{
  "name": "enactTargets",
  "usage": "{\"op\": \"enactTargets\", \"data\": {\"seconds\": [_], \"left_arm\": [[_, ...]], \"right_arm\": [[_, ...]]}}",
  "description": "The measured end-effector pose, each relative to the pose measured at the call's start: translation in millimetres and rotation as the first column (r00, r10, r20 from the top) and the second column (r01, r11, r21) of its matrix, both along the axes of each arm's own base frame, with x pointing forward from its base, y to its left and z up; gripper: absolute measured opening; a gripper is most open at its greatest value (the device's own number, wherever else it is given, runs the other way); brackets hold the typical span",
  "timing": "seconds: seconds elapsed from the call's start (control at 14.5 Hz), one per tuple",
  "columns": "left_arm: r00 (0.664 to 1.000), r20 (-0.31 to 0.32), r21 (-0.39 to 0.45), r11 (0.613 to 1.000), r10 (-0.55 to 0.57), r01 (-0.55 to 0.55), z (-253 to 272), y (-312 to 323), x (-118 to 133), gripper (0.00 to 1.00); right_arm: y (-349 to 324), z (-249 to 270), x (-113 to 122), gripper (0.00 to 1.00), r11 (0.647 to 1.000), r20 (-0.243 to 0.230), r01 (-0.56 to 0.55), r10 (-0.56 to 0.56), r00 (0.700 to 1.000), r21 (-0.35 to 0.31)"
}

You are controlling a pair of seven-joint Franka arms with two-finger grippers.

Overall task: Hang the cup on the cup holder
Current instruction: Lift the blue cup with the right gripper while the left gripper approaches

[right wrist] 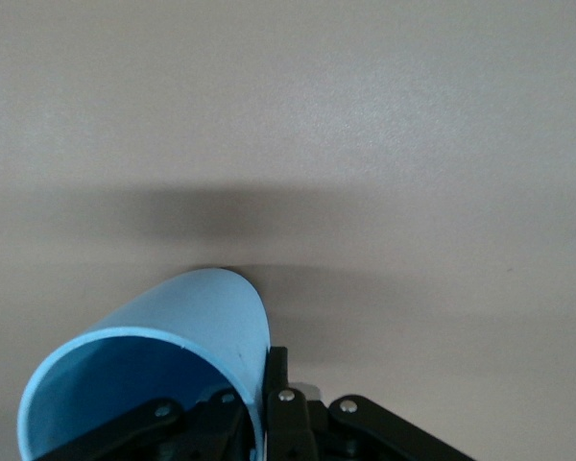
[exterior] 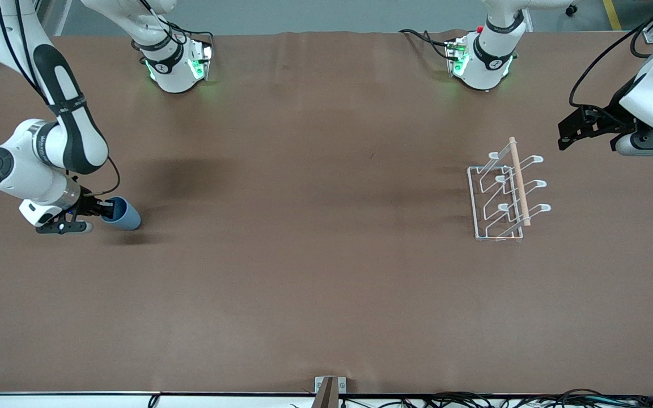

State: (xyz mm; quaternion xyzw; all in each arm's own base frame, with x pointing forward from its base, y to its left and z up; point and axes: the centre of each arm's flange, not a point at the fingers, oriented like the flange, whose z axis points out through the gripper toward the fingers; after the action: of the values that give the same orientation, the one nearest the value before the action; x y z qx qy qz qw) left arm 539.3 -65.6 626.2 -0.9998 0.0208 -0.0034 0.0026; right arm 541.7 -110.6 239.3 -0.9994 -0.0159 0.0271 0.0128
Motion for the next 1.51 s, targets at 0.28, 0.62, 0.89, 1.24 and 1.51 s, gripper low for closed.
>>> {"op": "enactTargets", "data": {"seconds": [0.28, 0.62, 0.89, 1.24, 1.51], "left_arm": [[1.0, 0.0, 0.0, 1.0, 0.0, 0.0, 0, 0, 0, 1.0], [1.0, 0.0, 0.0, 1.0, -0.001, 0.001, 0, 0, 0, 1.0], [1.0, 0.001, 0.0, 1.0, -0.003, 0.003, 1, 0, 0, 1.0], [0.987, 0.001, 0.001, 0.987, -0.161, 0.161, 1, -14, -2, 1.0], [0.95, 0.004, 0.004, 0.95, -0.312, 0.312, 3, -35, -5, 1.0]], "right_arm": [[8, 27, 16, 0.05, 0.999, -0.1, -0.012, 0.016, 0.995, 0.039], [58, 79, 30, 0.05, 0.973, -0.162, 0.031, 0.006, 0.987, 0.227], [135, 100, 20, 0.05, 0.87, -0.226, 0.097, 0.017, 0.974, 0.484], [231, 93, 2, 0.05, 0.689, -0.293, 0.191, 0.033, 0.955, 0.699], [309, 100, -13, 0.05, 0.521, -0.331, 0.26, 0.046, 0.942, 0.813]]}}
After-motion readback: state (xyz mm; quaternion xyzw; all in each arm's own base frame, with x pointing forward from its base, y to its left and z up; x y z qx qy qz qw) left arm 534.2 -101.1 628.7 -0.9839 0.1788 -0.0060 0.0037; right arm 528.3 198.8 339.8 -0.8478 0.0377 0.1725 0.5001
